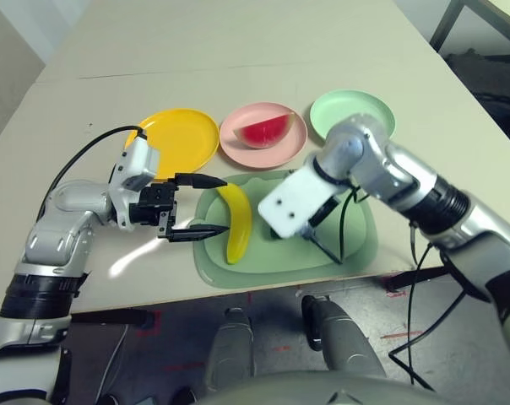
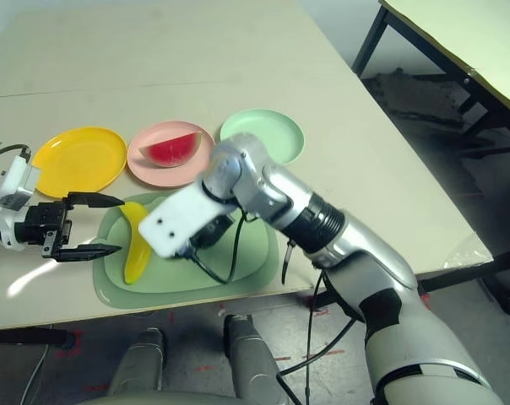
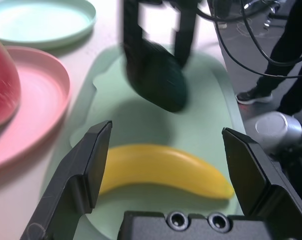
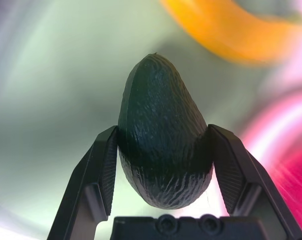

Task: Place the fruits into color-matched plates.

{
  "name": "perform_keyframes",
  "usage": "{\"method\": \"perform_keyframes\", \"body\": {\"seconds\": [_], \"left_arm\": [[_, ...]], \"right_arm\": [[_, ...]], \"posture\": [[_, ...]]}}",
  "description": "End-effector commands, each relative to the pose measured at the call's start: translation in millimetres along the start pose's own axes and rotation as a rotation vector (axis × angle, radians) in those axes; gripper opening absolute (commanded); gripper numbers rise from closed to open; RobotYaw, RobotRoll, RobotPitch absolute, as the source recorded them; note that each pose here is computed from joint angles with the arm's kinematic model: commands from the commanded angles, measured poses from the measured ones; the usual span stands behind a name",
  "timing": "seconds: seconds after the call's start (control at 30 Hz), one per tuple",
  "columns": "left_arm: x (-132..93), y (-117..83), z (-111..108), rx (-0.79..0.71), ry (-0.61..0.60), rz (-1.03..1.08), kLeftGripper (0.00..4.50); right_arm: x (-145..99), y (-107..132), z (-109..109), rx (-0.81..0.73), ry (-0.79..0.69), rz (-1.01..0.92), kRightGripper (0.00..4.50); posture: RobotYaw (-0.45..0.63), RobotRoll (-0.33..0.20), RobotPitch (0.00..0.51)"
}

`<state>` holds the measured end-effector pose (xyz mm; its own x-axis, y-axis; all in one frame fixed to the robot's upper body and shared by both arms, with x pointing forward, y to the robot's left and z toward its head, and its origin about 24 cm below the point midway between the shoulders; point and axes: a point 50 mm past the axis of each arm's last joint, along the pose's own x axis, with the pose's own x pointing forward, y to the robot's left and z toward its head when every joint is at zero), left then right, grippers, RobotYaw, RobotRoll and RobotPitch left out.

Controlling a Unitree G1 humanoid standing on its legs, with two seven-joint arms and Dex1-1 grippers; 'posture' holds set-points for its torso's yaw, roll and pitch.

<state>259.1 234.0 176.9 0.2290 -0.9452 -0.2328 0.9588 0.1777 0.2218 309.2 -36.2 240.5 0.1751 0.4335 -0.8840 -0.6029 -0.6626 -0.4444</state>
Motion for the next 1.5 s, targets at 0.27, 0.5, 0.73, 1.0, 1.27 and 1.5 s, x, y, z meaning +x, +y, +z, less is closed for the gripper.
{"method": "perform_keyframes", "body": {"seconds": [0.27, 0.5, 0.73, 1.0, 1.27, 1.5], "left_arm": [[10.3, 10.6, 17.4, -0.005, -0.096, 0.159, 4.5], [14.2, 8.8, 9.1, 0.013, -0.036, 0.179, 4.5], [12.9, 8.4, 8.2, 0.018, -0.02, 0.17, 4.5], [10.6, 7.1, 7.8, 0.011, -0.006, 0.15, 4.5], [0.2, 13.1, 10.7, 0.067, 0.038, 0.155, 4.5], [-14.6, 15.6, 4.2, 0.145, 0.204, 0.114, 4.5]], "right_arm": [[-41.4, -15.8, -72.2, 0.215, 0.155, -0.181, 3.02], [-39.0, 2.9, -134.6, 0.442, 0.321, -0.334, 3.02], [-22.7, 27.8, -161.8, 0.554, 0.406, -0.414, 3.02], [-19.7, 24.7, -159.7, 0.563, 0.351, -0.477, 4.45], [-64.3, 12.1, -147.9, 0.604, 0.14, -0.571, 4.45], [-64.2, 58.8, -127.6, 0.732, -0.323, -0.458, 4.45]], "posture": [[-0.02, 0.0, 0.203], [-0.03, 0.0, 0.201], [-0.03, 0.0, 0.205], [-0.04, 0.0, 0.214], [-0.03, 0.0, 0.21], [-0.04, 0.0, 0.204]]}}
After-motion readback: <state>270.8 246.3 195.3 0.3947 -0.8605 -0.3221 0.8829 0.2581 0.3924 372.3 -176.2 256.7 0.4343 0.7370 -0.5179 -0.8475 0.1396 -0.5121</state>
